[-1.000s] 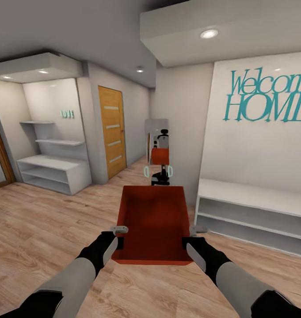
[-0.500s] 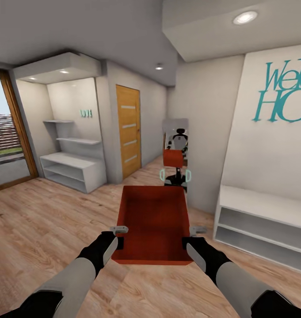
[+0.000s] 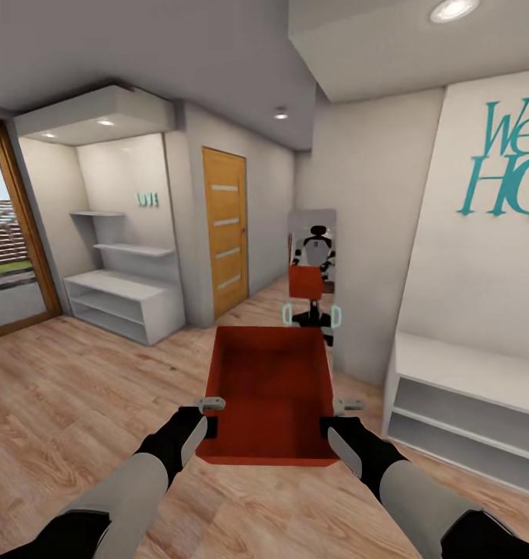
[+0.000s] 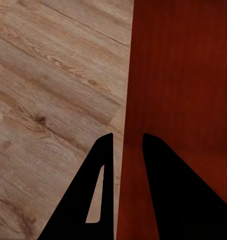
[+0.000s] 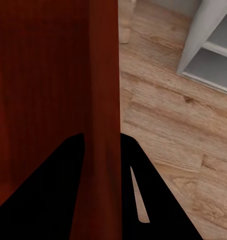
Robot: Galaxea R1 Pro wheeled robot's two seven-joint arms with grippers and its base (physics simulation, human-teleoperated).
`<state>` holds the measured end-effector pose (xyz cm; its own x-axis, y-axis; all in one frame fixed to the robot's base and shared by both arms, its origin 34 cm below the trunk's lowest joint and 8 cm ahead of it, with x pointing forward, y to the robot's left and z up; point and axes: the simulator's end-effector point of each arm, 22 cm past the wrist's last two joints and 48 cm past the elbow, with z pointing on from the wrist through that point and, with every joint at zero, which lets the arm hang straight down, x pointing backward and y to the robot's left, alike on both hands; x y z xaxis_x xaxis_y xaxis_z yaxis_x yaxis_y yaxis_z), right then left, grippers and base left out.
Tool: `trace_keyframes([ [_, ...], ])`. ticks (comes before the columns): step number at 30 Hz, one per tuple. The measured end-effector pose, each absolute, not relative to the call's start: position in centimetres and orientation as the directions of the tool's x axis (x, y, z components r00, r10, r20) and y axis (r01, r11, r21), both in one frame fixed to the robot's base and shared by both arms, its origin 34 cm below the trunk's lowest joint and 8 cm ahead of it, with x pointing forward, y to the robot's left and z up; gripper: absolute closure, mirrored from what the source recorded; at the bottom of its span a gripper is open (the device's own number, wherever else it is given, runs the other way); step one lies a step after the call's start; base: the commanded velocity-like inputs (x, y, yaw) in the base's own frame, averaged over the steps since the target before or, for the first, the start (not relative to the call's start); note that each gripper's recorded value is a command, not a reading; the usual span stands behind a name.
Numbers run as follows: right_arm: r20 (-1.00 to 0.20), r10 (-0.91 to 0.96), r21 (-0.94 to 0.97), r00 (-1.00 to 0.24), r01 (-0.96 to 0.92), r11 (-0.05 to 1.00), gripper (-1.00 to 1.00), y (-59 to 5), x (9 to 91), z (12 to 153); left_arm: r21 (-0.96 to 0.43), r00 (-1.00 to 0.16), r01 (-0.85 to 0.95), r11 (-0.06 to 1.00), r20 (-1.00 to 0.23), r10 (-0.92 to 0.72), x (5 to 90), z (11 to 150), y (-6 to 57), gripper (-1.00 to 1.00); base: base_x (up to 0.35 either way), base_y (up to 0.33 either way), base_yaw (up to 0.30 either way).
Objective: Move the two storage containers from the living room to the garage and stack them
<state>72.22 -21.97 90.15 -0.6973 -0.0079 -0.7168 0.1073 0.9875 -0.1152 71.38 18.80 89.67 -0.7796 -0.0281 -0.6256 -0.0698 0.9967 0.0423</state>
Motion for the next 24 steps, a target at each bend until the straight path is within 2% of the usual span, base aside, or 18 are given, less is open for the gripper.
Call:
trace_keyframes([
  [6,-0.717,-0.007,-0.115,-0.697,0.108,0.987,1.00,-21.96,72.22,90.16,0.043,-0.779,-0.070,0.997,-0.626,-0.028,71.39,89.68,18.81,1.00,0.322,0.000,0.019],
  [24,-0.717,-0.007,-0.115,-0.697,0.108,0.987,1.00,-21.94,72.23,90.17,0.042,-0.779,-0.070,0.997,-0.626,-0.029,71.38,89.66,18.83,1.00,0.322,0.000,0.260],
])
